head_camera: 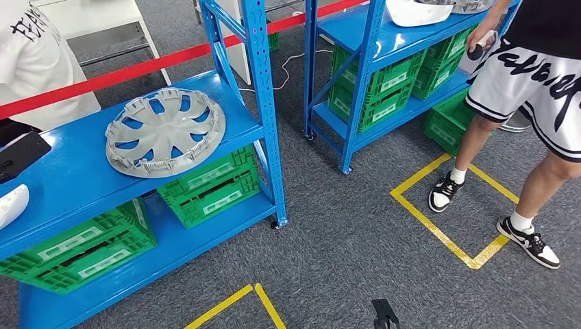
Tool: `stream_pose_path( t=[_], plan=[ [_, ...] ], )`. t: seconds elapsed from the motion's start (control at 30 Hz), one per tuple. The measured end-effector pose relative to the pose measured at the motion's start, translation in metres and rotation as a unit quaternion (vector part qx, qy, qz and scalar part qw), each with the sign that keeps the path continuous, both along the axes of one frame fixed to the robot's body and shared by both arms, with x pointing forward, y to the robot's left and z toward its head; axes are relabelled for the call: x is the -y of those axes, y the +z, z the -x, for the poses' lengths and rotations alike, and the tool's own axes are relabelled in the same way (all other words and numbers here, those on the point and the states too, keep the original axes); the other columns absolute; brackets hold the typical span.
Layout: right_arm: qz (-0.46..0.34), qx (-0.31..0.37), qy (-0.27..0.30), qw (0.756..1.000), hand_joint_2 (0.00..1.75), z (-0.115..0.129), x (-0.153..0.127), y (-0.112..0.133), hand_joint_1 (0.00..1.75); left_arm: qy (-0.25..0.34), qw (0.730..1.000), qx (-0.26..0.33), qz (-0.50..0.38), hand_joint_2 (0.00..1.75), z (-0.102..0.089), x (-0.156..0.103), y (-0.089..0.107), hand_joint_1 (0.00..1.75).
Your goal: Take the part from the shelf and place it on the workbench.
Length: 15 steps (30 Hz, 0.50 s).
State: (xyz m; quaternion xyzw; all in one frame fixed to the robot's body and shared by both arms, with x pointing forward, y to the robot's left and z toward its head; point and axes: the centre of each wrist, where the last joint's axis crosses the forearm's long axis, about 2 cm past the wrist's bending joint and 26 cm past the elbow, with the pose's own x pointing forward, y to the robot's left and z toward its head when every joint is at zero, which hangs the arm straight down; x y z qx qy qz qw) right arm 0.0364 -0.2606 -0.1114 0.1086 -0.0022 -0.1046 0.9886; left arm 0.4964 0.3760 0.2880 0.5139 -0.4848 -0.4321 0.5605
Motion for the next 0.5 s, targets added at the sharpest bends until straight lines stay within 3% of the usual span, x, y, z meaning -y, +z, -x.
stream_pose_path(
  t=[0.27, 0.5],
  plan=[
    [-0.003, -0.002, 0.004, 1.0, 0.0, -0.004, 0.0, 0.0, 0.0, 0.035, 0.999, -0.025, -0.001, 0.0, 0.004, -0.019, -0.003, 0.0],
    [-0.005, 0.0, 0.009, 1.0, 0.0, -0.006, 0.001, 0.001, 0.0, 0.096, 0.986, -0.118, 0.063, 0.0, 0.011, -0.032, -0.02, 0.0]
  ],
)
